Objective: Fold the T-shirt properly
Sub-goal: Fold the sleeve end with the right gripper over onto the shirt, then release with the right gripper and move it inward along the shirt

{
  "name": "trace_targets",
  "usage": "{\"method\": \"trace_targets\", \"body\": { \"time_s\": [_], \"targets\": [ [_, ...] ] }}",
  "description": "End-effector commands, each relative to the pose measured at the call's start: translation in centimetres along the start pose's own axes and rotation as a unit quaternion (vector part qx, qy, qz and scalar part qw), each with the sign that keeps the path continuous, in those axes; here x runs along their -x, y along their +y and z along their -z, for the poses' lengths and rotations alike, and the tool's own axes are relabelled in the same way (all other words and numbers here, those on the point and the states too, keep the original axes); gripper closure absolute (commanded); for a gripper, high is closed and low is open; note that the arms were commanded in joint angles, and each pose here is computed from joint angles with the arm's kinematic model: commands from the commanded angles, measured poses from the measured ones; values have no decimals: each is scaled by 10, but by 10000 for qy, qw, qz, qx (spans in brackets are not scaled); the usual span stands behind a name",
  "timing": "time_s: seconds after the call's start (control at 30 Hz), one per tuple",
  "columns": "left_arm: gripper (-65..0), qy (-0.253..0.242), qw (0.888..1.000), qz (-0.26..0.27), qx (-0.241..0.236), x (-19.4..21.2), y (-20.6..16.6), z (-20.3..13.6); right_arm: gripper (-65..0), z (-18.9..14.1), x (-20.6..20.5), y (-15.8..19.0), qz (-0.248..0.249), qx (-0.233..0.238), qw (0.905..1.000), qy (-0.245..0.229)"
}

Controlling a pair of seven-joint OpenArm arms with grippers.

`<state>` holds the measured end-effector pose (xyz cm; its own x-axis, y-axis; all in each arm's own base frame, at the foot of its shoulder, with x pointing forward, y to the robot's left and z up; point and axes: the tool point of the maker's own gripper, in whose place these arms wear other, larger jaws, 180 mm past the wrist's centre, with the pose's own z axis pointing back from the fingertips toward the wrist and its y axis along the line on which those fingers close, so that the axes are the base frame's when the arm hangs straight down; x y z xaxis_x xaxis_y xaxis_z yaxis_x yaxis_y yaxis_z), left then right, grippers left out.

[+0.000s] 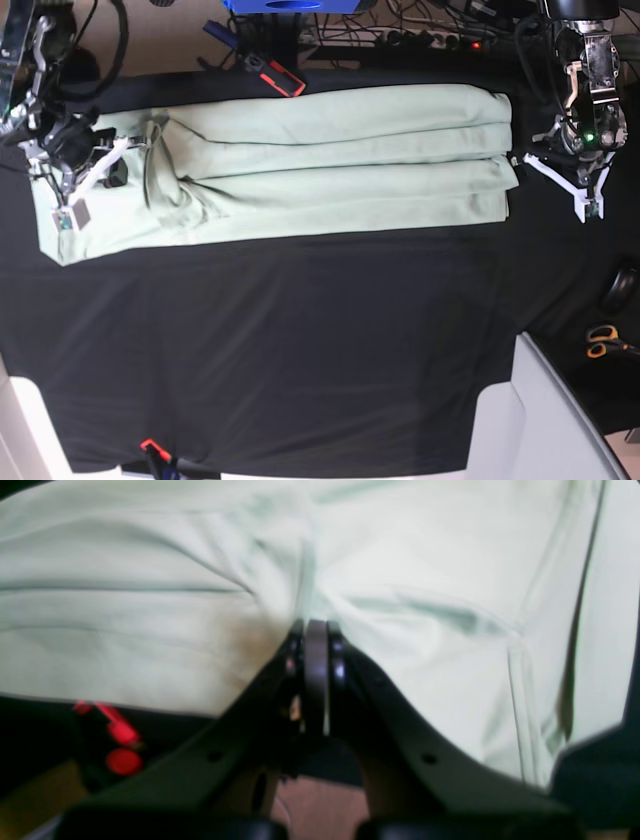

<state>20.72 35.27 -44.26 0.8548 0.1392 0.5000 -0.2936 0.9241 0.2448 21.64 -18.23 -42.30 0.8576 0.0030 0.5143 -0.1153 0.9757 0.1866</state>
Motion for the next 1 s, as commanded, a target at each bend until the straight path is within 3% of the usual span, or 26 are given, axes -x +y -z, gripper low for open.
{"method": "trace_targets", "body": {
  "time_s": [0.0,0.2,0.37,0.63,0.83,0.97],
  "targets": [
    [-217,-204,9998,31,-65,-14,6,-3,-4,3,-10,-5,21,20,9999,-122],
    [-217,-211,9998,28,-64,-15,6,-3,-3,23,1,-7,250,-102,9995,153],
    [-217,-218,9997,25,-63,-16,6,-3,-3,34,9,30,-107,-506,9980,357],
    [-217,-222,9997,50,-91,-17,9,-3,-3,41,30,76,-279,-985,9929,612],
    [-217,-221,9997,42,-92,-17,9,-3,-3,19,16,94,-715,-1052,9911,388],
    [-217,-233,9997,35,-84,-18,8,-3,-3,-4,-20,70,-365,-513,9978,-193]
  ]
}}
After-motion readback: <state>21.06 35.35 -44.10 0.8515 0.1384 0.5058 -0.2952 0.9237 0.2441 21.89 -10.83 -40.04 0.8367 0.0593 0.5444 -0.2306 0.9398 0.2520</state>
